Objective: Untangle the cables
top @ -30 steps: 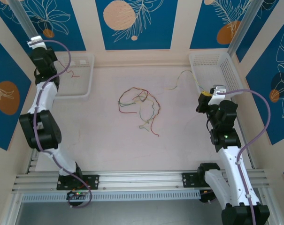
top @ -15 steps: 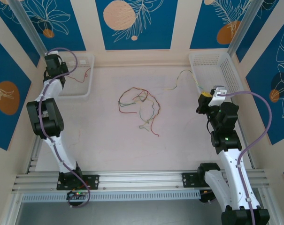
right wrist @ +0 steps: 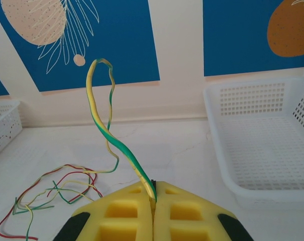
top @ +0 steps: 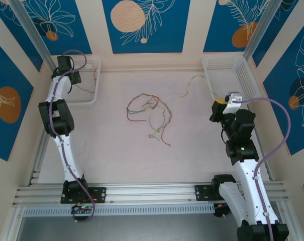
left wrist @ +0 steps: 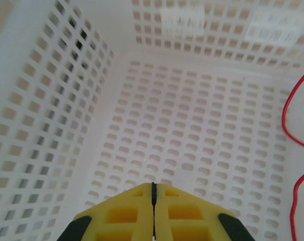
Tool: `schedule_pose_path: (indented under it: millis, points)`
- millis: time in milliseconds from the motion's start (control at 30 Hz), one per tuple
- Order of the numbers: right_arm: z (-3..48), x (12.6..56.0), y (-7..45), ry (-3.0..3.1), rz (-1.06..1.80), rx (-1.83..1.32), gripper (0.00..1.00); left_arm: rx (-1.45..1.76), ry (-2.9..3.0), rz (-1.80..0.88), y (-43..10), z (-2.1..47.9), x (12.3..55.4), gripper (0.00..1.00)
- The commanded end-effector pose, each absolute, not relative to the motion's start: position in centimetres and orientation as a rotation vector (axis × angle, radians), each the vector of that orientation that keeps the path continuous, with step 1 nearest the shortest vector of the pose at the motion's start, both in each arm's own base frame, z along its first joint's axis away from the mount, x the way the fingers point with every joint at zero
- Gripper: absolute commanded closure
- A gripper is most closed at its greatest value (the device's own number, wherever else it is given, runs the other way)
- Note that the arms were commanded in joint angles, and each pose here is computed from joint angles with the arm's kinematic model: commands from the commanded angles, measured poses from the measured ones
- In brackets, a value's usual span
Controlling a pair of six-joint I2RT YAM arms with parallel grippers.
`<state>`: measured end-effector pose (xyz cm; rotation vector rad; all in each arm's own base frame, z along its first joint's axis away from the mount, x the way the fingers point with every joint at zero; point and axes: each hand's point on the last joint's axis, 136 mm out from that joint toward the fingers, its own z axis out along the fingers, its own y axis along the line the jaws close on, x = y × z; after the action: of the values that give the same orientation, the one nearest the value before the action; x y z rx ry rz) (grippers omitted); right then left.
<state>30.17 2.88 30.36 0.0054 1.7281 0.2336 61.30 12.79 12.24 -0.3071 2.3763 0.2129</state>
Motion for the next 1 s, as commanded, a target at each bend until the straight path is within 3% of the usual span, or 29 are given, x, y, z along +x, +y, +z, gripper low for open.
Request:
schedule_pose_path:
  millis: [0,333,567,700,767,967]
  points:
    - [31.1,30.0,3.4,1.705,0.273,-0.002,1.00,-0.293,2.529,0.194,11.9,9.3,59.7,1.00]
    - [31.2,30.0,3.4,1.703,0.272,0.002,1.00,-0.312,2.606,0.211,12.2,6.7,59.6,1.00]
    - [31.1,29.9,3.4,1.713,0.268,0.005,1.00,-0.311,2.547,0.227,12.3,9.6,59.9,1.00]
    - [31.1,29.9,3.3,1.711,0.275,0.014,1.00,-0.300,2.494,0.238,12.3,12.3,60.2,0.82]
    - [31.1,29.9,3.4,1.708,0.279,0.017,1.00,-0.293,2.473,0.242,12.3,13.7,60.1,0.66]
    - [31.2,29.9,3.5,1.705,0.287,0.018,1.00,-0.311,2.379,0.323,12.7,18.9,59.0,0.52]
